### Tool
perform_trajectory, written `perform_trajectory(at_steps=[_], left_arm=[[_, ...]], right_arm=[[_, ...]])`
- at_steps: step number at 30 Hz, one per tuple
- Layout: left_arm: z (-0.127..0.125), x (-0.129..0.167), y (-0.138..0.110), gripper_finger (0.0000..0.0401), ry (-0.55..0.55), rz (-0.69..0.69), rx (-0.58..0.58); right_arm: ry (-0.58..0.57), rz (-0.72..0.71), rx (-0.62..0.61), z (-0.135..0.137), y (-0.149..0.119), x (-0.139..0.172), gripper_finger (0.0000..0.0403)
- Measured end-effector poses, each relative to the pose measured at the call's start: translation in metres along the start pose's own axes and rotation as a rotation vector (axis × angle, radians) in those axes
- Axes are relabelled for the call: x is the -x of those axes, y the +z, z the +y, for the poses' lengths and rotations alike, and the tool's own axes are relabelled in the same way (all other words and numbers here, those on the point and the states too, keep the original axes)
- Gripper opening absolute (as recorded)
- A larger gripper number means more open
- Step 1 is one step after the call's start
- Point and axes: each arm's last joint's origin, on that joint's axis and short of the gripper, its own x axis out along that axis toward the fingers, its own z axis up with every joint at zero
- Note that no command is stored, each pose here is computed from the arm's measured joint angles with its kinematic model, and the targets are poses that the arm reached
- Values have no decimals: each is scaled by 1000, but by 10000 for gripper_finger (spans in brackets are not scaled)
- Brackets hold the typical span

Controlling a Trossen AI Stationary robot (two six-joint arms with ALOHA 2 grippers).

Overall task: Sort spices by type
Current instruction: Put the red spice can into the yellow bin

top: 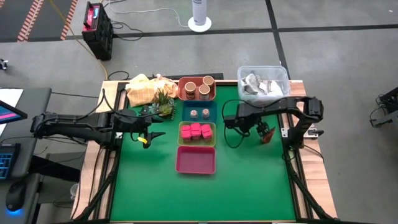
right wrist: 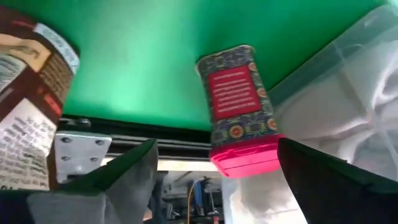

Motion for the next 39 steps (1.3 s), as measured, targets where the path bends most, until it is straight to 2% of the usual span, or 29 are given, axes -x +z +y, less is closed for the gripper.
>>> perform_trajectory(at_steps=[4, 13, 20, 27, 31, 39], left_arm=[[0, 0, 0, 256, 0, 0, 4], [0, 0, -1, 256, 0, 6, -6], [0, 0, -1, 256, -5, 8, -4], [0, 0, -1, 256, -5, 8, -9], [0, 0, -1, 256, -5, 7, -9], [0, 0, 0, 256, -5, 0, -8]], right_arm=[[-10, 22, 28, -7, -4, -5, 374], [-69, 1, 89, -7, 1, -3, 370], [-25, 51, 110, -3, -2, -26, 370], [-73, 75, 159, 10, 5, -48, 365], [-102, 63, 184, 16, 11, -47, 331], [-160, 34, 233, 26, 20, -38, 196]])
